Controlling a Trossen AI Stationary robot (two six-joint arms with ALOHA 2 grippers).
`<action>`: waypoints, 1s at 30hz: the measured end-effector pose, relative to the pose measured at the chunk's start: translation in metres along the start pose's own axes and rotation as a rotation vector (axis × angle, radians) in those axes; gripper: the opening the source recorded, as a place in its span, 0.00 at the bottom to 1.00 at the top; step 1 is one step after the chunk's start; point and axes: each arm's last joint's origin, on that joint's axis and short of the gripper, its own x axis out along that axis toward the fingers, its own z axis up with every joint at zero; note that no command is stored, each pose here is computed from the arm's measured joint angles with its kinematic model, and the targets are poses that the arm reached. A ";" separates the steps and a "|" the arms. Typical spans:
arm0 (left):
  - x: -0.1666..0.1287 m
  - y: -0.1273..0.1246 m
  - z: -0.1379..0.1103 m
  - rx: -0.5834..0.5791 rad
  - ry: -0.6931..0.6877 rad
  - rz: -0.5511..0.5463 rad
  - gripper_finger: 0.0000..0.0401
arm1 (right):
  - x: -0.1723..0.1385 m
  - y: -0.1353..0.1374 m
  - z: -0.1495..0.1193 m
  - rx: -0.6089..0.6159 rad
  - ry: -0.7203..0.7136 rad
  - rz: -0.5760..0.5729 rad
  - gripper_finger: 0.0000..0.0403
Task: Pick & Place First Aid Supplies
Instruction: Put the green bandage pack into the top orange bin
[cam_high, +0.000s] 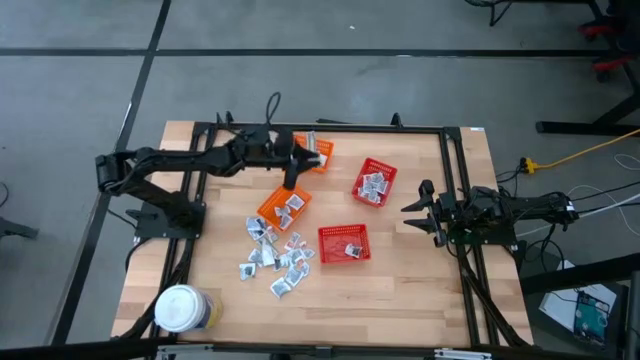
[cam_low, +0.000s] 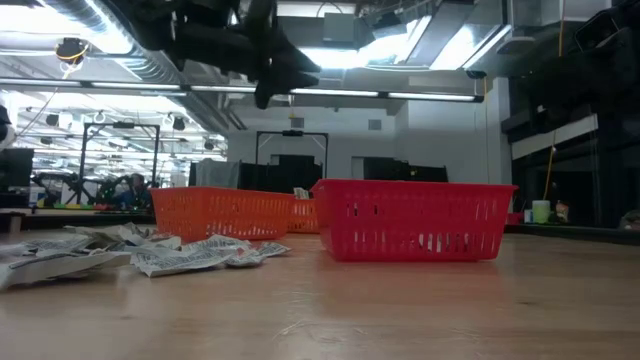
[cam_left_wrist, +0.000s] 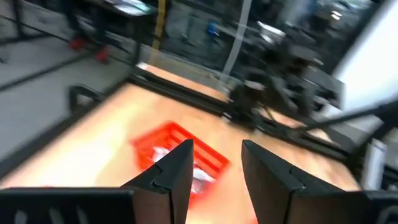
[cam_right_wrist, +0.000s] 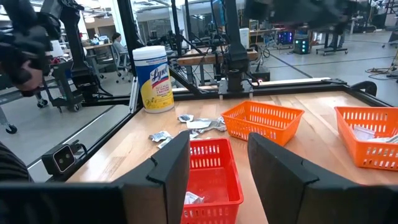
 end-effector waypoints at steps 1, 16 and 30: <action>0.000 -0.005 -0.002 0.000 0.018 -0.026 0.32 | 0.000 0.000 0.000 0.000 0.000 0.000 0.40; -0.016 -0.086 -0.028 0.033 0.253 -0.262 0.32 | 0.000 0.000 0.000 0.000 0.000 0.000 0.40; -0.042 -0.135 -0.080 0.242 0.619 -0.272 0.32 | 0.000 0.000 0.000 0.000 0.000 0.000 0.40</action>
